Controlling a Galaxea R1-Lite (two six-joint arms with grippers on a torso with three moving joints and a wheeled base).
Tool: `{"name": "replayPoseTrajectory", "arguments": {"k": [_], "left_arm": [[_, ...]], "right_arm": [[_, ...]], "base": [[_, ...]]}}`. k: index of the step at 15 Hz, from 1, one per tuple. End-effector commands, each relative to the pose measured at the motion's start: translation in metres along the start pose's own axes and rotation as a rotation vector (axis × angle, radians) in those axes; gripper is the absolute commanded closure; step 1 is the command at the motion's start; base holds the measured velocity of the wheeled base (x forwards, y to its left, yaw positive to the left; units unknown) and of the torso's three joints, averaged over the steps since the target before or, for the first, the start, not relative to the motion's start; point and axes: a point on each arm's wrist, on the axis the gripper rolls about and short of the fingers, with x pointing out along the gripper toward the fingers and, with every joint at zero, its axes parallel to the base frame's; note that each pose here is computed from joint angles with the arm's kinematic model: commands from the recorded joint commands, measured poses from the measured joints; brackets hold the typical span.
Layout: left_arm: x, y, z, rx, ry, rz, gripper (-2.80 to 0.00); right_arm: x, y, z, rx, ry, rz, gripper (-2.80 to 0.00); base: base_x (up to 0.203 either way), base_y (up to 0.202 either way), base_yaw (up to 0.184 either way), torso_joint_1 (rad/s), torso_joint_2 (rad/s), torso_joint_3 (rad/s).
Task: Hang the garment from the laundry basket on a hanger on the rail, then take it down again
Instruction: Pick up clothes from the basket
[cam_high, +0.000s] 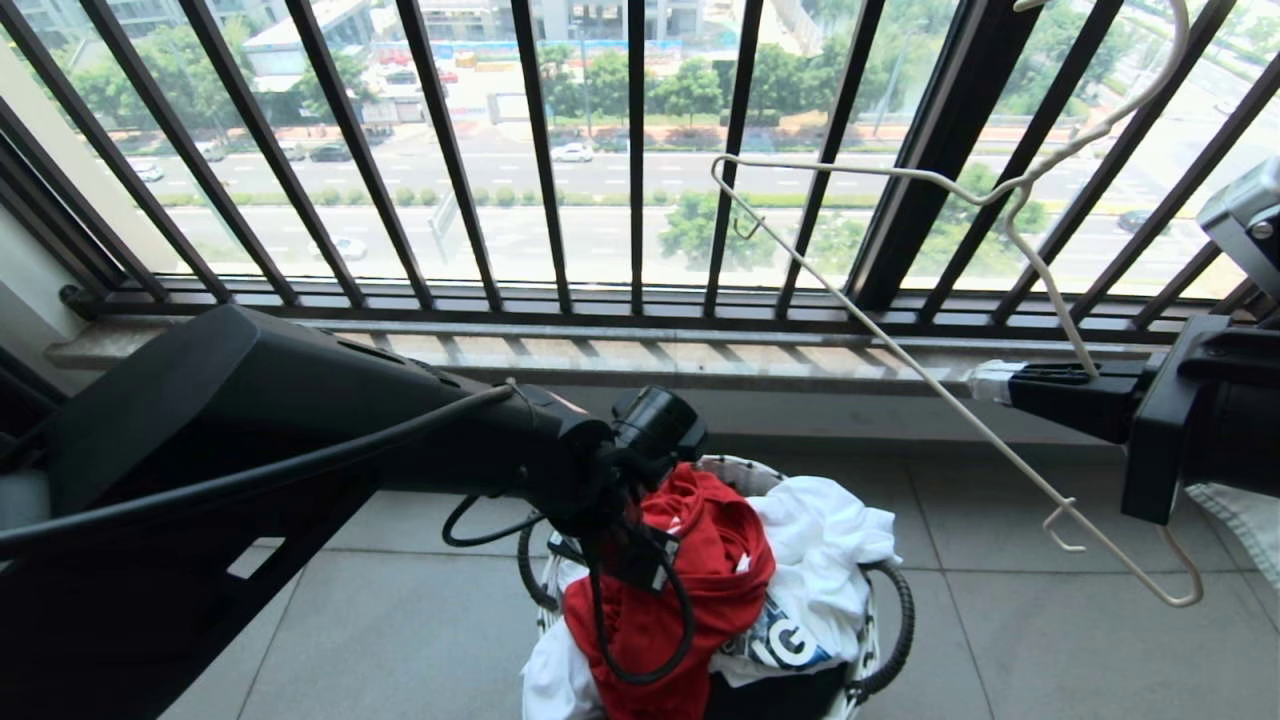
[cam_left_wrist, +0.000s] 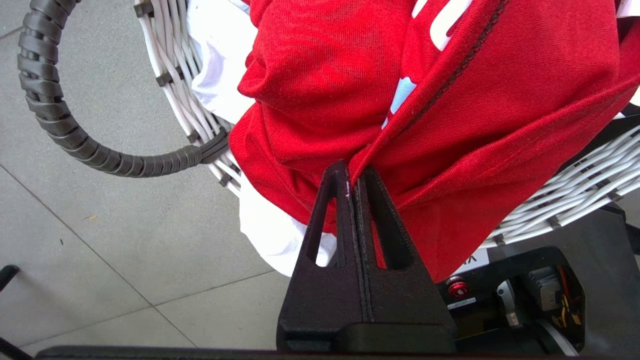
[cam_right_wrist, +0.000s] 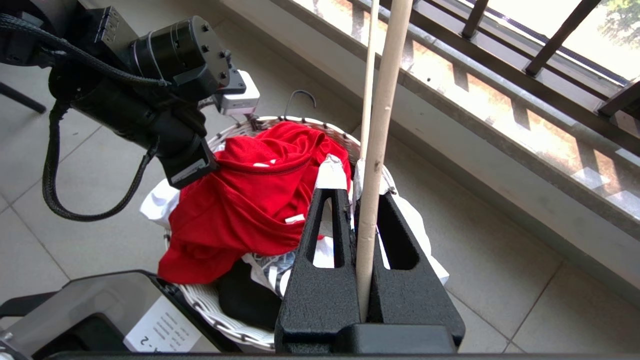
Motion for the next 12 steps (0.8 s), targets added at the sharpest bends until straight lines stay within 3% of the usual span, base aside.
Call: {"name": "replayPoseTrajectory", "arguments": {"k": [1, 6, 12], "left_arm": [[-0.029, 0.007, -0.003, 0.008, 0.017, 0.011, 0.00], [-0.094, 0.047, -0.005, 0.024, -0.030, 0.064, 0.00], [-0.138, 0.060, -0.014, 0.032, -0.088, 0.056, 0.00]], "right_arm": [[-0.001, 0.000, 0.001, -0.003, -0.005, 0.001, 0.00], [-0.003, -0.002, 0.002, -0.002, -0.012, -0.015, 0.00], [-0.004, -0.008, 0.004, 0.002, -0.015, -0.044, 0.00]], "base": [[0.000, 0.000, 0.000, 0.000, 0.00, 0.000], [0.000, 0.000, 0.000, 0.000, 0.00, 0.000], [0.000, 0.000, 0.000, 0.000, 0.00, 0.000]]}}
